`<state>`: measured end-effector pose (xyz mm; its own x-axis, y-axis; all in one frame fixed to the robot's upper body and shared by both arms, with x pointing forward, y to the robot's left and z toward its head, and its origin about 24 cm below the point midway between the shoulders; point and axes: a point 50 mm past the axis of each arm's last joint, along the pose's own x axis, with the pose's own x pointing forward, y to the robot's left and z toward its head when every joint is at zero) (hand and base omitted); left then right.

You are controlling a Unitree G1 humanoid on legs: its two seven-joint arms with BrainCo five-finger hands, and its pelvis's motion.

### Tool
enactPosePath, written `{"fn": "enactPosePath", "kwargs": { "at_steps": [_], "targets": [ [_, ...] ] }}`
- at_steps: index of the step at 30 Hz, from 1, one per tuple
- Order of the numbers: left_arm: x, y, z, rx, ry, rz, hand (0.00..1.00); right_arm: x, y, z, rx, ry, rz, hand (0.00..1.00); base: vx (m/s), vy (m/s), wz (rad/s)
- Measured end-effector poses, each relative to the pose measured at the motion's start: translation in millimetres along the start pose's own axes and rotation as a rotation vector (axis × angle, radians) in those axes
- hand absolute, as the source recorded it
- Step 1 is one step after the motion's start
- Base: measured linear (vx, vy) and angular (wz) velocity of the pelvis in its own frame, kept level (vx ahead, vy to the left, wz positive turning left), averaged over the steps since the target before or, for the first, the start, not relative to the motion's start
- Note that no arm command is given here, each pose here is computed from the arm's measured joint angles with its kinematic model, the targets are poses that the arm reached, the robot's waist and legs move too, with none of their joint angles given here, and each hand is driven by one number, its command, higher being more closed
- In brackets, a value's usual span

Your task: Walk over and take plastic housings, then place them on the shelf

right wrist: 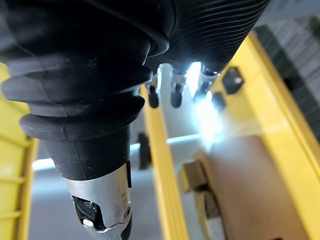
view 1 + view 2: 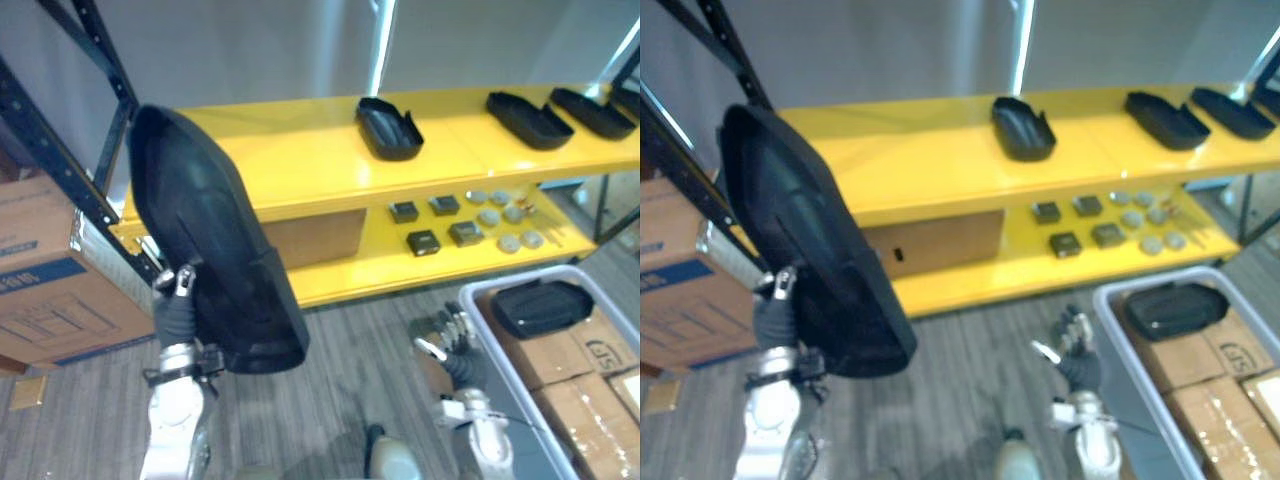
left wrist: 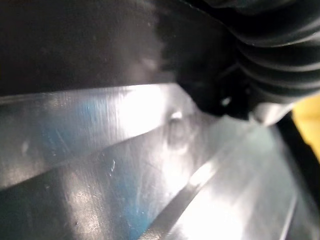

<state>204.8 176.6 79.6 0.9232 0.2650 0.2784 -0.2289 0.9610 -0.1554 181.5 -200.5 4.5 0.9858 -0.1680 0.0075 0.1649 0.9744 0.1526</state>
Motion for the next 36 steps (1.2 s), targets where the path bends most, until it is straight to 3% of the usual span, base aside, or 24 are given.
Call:
{"fn": "enactPosePath", "kwargs": {
  "at_steps": [24,32,36],
  "targets": [
    [-2,8,-4,0.0,-0.007,0.03,1.0,7,-3,18,0.038,-0.14,-0.093,0.0,0.16,0.007,-0.12],
    [9,9,6,0.103,-0.058,-0.034,1.0,6,-1,16,0.094,-0.168,-0.218,0.0,0.13,0.047,-0.06],
    [14,15,3,0.136,-0.02,0.009,1.0,4,-2,20,0.088,-0.186,-0.241,0.0,0.08,-0.139,-0.08]
  ]
}}
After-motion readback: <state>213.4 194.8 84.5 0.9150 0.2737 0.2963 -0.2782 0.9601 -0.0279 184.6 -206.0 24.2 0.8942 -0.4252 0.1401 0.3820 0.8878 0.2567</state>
